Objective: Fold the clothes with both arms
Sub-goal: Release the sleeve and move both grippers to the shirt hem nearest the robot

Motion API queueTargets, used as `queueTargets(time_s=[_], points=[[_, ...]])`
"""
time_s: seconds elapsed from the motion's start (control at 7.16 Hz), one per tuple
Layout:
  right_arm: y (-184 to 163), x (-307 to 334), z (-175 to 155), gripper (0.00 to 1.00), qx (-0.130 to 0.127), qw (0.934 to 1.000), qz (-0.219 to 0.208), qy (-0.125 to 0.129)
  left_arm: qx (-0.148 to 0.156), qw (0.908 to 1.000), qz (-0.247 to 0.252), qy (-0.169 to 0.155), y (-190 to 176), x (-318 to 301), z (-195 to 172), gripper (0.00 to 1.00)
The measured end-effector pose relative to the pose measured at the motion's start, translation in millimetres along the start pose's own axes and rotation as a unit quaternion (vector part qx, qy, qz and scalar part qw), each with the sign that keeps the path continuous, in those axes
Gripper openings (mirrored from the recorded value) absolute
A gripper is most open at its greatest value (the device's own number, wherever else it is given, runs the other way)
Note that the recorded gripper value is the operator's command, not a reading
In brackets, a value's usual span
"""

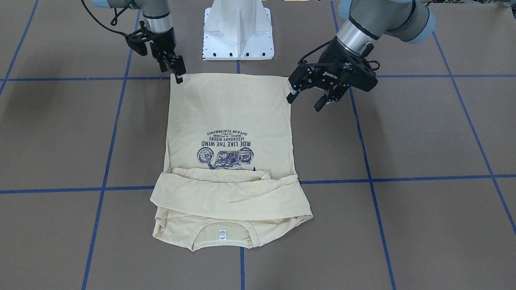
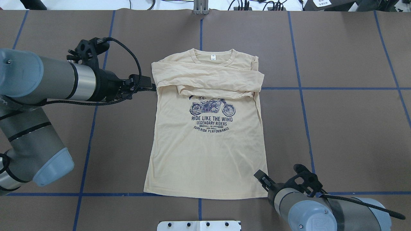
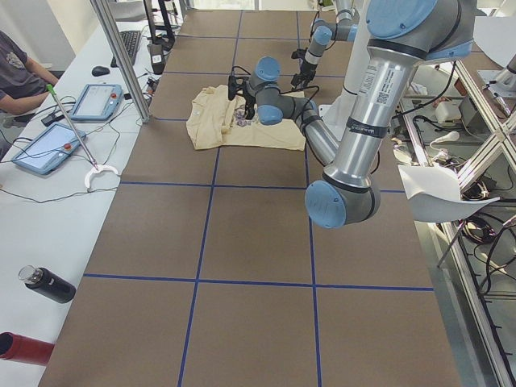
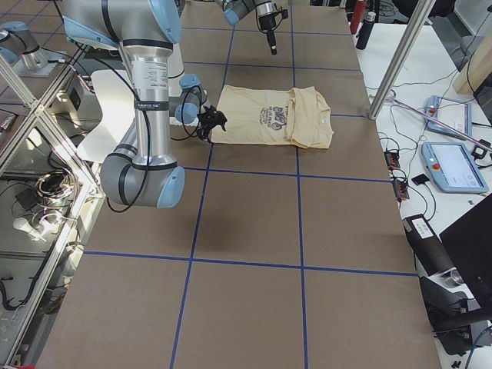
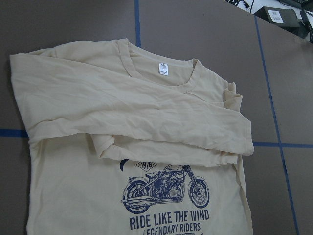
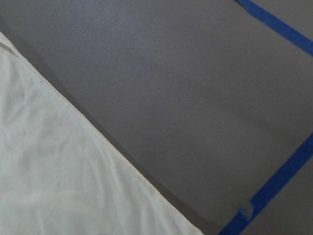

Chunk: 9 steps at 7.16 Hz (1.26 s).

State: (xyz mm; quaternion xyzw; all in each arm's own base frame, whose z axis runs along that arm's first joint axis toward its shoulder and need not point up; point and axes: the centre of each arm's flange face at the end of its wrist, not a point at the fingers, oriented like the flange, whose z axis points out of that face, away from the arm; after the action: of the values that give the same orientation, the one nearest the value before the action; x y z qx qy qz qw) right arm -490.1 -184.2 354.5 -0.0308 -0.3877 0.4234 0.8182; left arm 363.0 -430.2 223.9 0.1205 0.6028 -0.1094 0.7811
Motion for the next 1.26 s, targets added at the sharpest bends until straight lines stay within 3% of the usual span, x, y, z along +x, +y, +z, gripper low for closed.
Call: queueTargets(time_s=[0.14, 0.28, 1.26], points=[[1.3, 1.0, 2.4, 0.70, -0.001, 1.0000, 0.001, 0.004, 0.001, 1.0000, -0.001, 0.001, 0.5, -0.5, -2.4, 0.95], [1.8, 1.3, 2.6, 0.66, -0.002, 1.0000, 0.001, 0.006, 0.002, 1.0000, -0.002, 0.000, 0.7, -1.8, -3.4, 0.95], [10.4, 9.1, -4.5, 0.66, -0.018, 0.9997, 0.001, 0.015, 0.002, 1.0000, -0.003, -0.002, 1.3, -4.7, -4.2, 0.95]])
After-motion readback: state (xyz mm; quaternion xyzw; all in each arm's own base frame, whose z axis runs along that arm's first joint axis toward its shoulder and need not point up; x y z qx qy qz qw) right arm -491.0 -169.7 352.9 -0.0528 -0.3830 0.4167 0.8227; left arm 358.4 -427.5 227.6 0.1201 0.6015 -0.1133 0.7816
